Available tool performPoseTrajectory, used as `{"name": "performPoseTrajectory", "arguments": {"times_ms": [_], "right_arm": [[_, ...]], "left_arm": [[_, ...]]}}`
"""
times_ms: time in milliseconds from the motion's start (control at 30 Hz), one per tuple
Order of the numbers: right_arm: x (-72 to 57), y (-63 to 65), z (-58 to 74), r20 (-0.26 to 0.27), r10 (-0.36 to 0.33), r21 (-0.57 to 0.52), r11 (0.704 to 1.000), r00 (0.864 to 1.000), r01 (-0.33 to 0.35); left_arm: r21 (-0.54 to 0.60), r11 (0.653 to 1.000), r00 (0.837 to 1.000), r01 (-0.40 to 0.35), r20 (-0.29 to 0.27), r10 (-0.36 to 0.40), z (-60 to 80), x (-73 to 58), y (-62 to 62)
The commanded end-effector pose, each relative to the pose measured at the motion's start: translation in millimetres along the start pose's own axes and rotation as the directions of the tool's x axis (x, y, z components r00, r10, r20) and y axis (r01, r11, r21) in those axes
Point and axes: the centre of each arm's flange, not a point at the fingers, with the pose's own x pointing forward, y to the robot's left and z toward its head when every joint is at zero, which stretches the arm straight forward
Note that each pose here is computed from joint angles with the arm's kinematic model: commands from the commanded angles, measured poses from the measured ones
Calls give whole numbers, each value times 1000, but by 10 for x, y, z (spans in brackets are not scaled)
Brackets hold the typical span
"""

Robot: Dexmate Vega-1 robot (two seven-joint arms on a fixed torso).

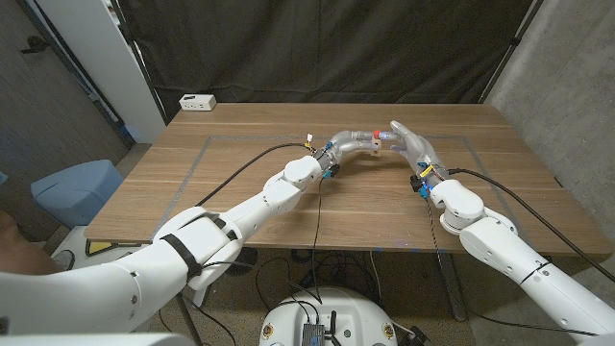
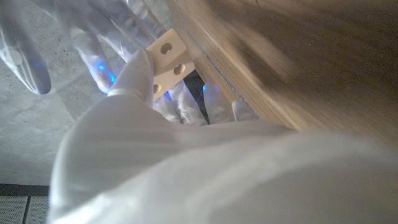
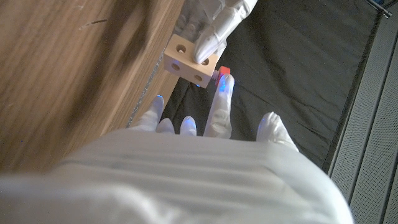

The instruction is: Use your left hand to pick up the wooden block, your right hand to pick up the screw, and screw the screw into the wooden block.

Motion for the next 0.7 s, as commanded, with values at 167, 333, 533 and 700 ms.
{"name": "performPoseTrajectory", "arguments": {"times_ms": [167,333,533,700], "right_arm": [[-22,-84,4,3,-15,-6,1000,1000,15],[-3,-93,1,3,-2,-10,1000,1000,2],[28,-96,9,6,26,-13,1000,1000,-26],[38,-98,15,10,47,-20,999,999,-47]], "left_arm": [[4,1000,1000,-1,-1,1,2,-27,-15],[6,1000,1000,-1,-1,1,7,-35,-27],[7,1000,1000,-1,-1,1,10,-46,-45],[8,1000,1000,-2,1,2,14,-52,-55]]}}
